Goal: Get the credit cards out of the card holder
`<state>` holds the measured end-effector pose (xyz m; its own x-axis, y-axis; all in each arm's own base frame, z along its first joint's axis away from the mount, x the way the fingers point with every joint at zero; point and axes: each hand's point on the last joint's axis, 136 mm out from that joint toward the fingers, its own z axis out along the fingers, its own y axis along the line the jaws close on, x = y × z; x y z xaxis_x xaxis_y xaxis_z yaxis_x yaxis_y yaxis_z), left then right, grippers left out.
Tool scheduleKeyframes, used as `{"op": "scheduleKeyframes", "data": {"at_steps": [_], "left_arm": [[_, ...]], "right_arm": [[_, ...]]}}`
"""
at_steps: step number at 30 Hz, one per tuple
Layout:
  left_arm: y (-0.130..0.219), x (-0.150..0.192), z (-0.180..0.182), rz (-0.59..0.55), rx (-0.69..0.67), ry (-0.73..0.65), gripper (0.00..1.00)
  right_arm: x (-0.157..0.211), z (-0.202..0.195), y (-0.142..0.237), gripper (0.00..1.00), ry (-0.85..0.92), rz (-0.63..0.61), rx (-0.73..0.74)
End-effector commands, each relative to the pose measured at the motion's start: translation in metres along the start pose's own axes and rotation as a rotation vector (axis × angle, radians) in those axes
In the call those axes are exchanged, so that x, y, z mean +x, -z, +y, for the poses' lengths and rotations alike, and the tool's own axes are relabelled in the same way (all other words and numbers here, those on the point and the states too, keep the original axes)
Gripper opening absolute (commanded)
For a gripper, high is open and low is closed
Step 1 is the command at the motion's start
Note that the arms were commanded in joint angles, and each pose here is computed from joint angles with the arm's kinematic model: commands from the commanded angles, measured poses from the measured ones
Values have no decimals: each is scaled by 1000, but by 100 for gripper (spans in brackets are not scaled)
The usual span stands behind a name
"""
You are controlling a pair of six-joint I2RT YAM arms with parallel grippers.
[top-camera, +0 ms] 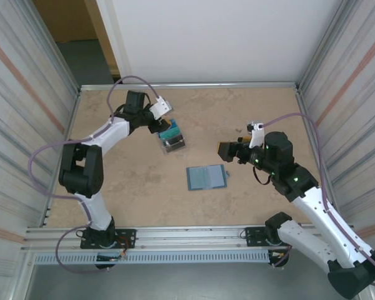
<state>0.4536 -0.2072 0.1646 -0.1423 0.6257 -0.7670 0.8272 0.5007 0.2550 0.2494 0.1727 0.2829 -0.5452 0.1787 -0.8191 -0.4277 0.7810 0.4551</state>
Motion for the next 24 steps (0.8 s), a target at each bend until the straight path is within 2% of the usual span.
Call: {"op": "scheduleKeyframes", "data": {"at_steps": [1,3,8,15,19,24], "left_arm": [[33,-27,10,-87,-96,38,75],[45,-32,9,-111,-146,52,98],[72,-33,-2,-134,-250,101,99],[111,-32,-25,-288,-350,233,99],[128,-23,-38,-322,-355,306,99],[142,-10,-50,-376,-367,417,99]], "right_arm": [[-6,-11,2,98,-23,-8,72],[-4,-16,0,99,-20,7,97],[5,-14,-5,98,-19,41,71],[23,-15,-19,98,-29,120,49],[34,-8,-31,98,-30,176,4],[54,-8,-52,98,11,263,45]]}}
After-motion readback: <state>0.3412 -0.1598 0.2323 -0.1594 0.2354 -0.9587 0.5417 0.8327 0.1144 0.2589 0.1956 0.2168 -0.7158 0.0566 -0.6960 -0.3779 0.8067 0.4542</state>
